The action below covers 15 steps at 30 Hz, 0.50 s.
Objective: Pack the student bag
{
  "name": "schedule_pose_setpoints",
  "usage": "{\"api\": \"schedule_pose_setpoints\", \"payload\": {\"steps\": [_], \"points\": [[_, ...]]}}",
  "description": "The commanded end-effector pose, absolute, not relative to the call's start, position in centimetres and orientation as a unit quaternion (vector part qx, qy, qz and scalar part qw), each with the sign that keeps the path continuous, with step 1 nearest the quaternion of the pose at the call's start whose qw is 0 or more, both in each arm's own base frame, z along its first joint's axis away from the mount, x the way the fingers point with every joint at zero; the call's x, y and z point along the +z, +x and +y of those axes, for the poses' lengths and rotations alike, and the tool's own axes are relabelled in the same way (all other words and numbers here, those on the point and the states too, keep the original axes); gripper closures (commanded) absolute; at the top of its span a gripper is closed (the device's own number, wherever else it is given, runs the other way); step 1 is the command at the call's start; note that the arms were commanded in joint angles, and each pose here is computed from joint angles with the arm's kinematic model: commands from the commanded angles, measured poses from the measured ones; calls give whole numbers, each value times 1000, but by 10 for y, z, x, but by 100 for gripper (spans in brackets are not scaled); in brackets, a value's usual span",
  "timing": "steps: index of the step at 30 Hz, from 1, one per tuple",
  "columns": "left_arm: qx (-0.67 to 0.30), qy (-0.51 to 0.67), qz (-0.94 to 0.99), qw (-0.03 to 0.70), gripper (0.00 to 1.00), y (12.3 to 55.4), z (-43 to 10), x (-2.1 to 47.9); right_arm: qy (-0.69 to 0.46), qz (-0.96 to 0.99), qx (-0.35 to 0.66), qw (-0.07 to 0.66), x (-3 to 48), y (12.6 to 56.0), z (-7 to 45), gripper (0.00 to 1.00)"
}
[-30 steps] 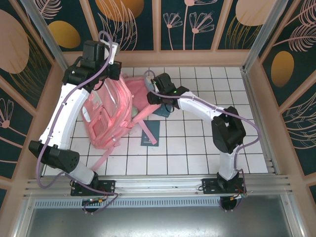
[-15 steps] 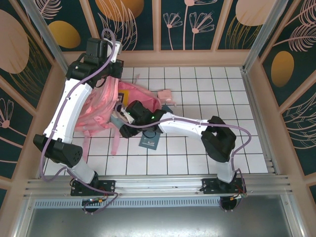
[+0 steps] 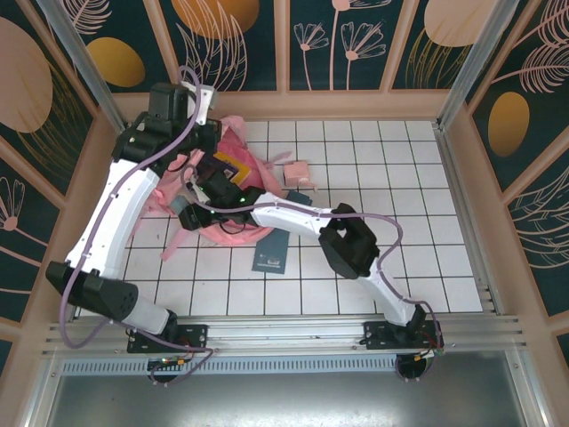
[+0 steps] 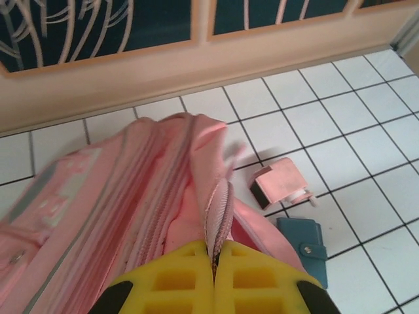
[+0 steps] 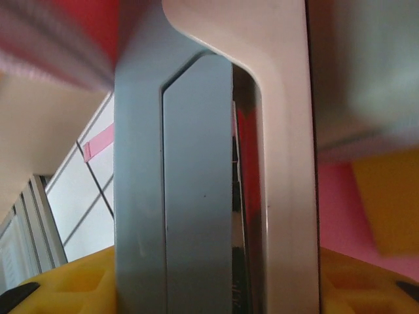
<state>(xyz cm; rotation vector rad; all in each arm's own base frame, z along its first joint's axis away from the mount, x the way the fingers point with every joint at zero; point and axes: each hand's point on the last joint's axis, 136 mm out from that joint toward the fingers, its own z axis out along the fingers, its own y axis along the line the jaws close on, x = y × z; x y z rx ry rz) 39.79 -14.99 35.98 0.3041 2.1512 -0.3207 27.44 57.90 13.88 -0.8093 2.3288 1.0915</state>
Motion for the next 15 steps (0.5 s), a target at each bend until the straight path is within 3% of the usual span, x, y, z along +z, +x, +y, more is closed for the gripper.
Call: {"api": "schedule_pose_setpoints", "payload": {"steps": [1, 5, 10, 15], "points": [[-93, 52, 794, 599, 100, 391, -120, 440, -289, 828, 416, 241, 174, 274, 591, 76], [-17, -18, 790, 613, 100, 382, -78, 416, -313, 823, 404, 248, 173, 260, 564, 74], [-26, -26, 784, 619, 100, 377, -76, 410, -295, 827, 400, 263, 181, 259, 517, 75], [-52, -6, 768, 638, 100, 364, -81, 424, -270, 849, 377, 252, 179, 284, 479, 76]]}}
